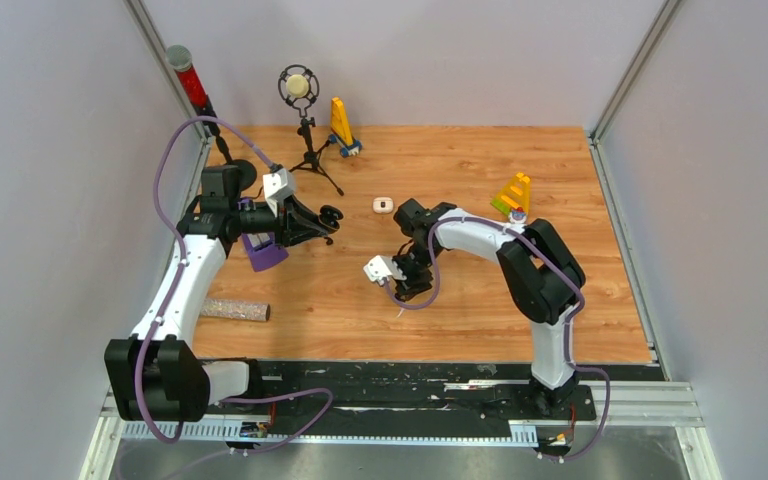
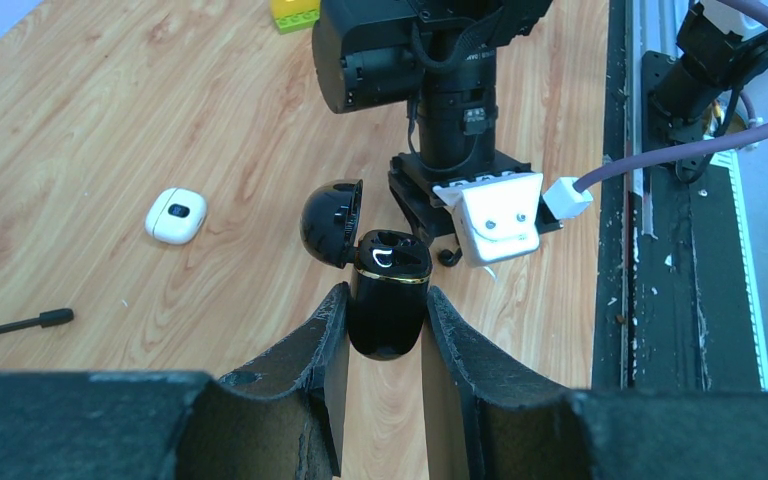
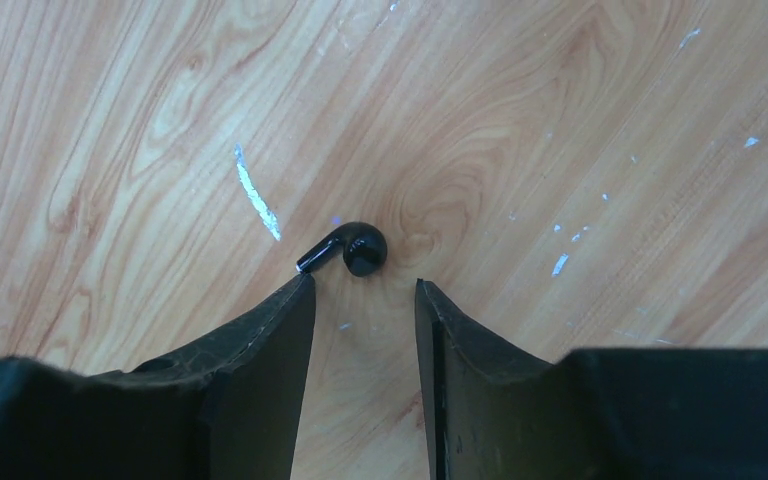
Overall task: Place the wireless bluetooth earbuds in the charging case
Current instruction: Pick up the earbud from the center of the board.
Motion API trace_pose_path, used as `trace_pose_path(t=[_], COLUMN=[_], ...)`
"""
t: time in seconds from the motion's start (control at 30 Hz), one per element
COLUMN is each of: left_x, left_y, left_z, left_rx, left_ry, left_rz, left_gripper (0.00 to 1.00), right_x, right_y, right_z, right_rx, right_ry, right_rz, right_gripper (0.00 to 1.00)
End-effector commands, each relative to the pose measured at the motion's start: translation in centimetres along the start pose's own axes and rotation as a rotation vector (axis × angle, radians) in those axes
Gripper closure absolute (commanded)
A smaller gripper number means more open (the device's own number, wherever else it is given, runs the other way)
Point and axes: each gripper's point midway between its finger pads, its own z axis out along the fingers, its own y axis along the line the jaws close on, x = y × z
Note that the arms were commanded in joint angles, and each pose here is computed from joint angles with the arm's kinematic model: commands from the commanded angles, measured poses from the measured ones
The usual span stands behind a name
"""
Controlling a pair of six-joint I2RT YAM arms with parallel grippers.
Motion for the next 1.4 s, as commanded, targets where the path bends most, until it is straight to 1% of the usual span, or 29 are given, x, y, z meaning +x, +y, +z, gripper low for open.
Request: trace_pose_path(t=[0.0,0.17,0.27,0.53,0.6,0.7,0.87,1.37], left_x=[-1.2,-1.4,-1.4,-1.5,-1.5,-1.5,-1.5,-1.5], left_y=[-0.5,-0.6,-0.7,-0.7,-0.7,-0.7,-0.7,-0.7], left_z=[-0.2,-0.2,-0.2,-0.2,-0.2,-0.2,-0.2,-0.2], left_rx=[0.017,0.017,0.018,0.019,0.020,0.020,0.020,0.019], left_ry=[-0.038,-0.041,-0.041,-0.043,-0.045,-0.045,-0.045,-0.045], left_rz=[0.038,0.039,0.037,0.032,0.032,0.029,0.025,0.027], left_gripper=[1.00,1.00,1.00,1.00,1.00,1.00,1.00,1.00], right_x=[-1.1,-1.3,-1.5,-2.1,-2.3,-2.9,-3.4,-3.5], right_y=[-0.2,-1.9,-2.1,0.6,0.6,-0.2,-1.4,-0.8], right_z=[0.0,0.1,-0.1,-0.3,-0.4,-0.5,-0.5,0.2], right_rx=[-0.002,0.021,0.024,-0.070,-0.068,-0.041,-0.009,-0.053], right_ry=[-0.029,-0.029,-0.030,-0.054,-0.057,-0.078,-0.093,-0.095], right_rz=[-0.008,-0.017,-0.051,-0.150,-0.163,-0.165,-0.182,-0.202], right_gripper=[0.57,0.58,0.59,0.59,0.60,0.62,0.64,0.66])
